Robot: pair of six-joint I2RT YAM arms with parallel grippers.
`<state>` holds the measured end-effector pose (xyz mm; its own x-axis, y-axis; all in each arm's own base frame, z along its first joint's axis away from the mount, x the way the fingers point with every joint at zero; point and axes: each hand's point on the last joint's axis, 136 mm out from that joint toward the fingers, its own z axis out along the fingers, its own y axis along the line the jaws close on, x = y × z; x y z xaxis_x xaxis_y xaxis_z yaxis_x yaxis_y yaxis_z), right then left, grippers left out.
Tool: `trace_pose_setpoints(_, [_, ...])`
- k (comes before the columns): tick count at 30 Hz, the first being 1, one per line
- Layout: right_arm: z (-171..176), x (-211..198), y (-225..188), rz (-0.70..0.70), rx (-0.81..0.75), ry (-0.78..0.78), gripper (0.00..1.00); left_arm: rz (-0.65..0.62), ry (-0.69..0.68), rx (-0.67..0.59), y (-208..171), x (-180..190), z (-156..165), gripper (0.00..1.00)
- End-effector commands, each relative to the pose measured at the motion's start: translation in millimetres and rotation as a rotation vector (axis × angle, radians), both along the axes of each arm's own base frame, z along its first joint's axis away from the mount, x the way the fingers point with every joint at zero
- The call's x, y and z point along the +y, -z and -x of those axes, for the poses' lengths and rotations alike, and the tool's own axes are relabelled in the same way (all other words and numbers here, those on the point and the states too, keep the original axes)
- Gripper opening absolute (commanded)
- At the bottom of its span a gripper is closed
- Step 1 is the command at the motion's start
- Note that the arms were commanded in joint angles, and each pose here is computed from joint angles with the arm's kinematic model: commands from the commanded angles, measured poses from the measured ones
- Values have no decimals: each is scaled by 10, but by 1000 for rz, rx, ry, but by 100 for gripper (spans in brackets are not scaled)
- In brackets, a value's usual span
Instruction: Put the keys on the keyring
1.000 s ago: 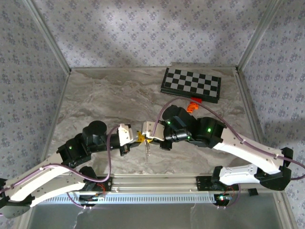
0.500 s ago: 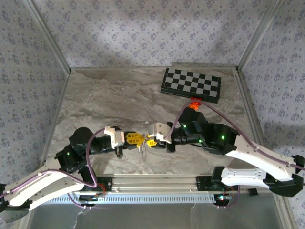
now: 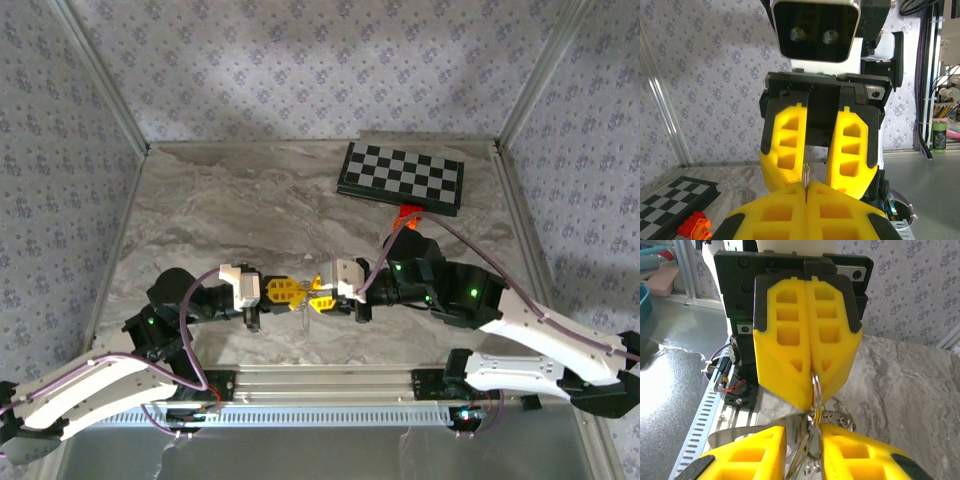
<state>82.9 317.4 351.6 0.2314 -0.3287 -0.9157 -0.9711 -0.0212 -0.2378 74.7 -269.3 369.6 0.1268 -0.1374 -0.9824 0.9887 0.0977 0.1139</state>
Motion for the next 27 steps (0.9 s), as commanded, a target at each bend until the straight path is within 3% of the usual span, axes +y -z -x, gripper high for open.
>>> trace_pose_setpoints(1, [17,-60,-92,-56,-3,8,27,93,32,-48,-295,79,105,0])
trace_pose_setpoints(16, [19,-60,-24,-68,13,12,23,104,27,-51,-315,81,95,0])
trace_pose_setpoints(27, [5,-13,-14,-65,15,3,3,83,37,-41,-236,52,97,0])
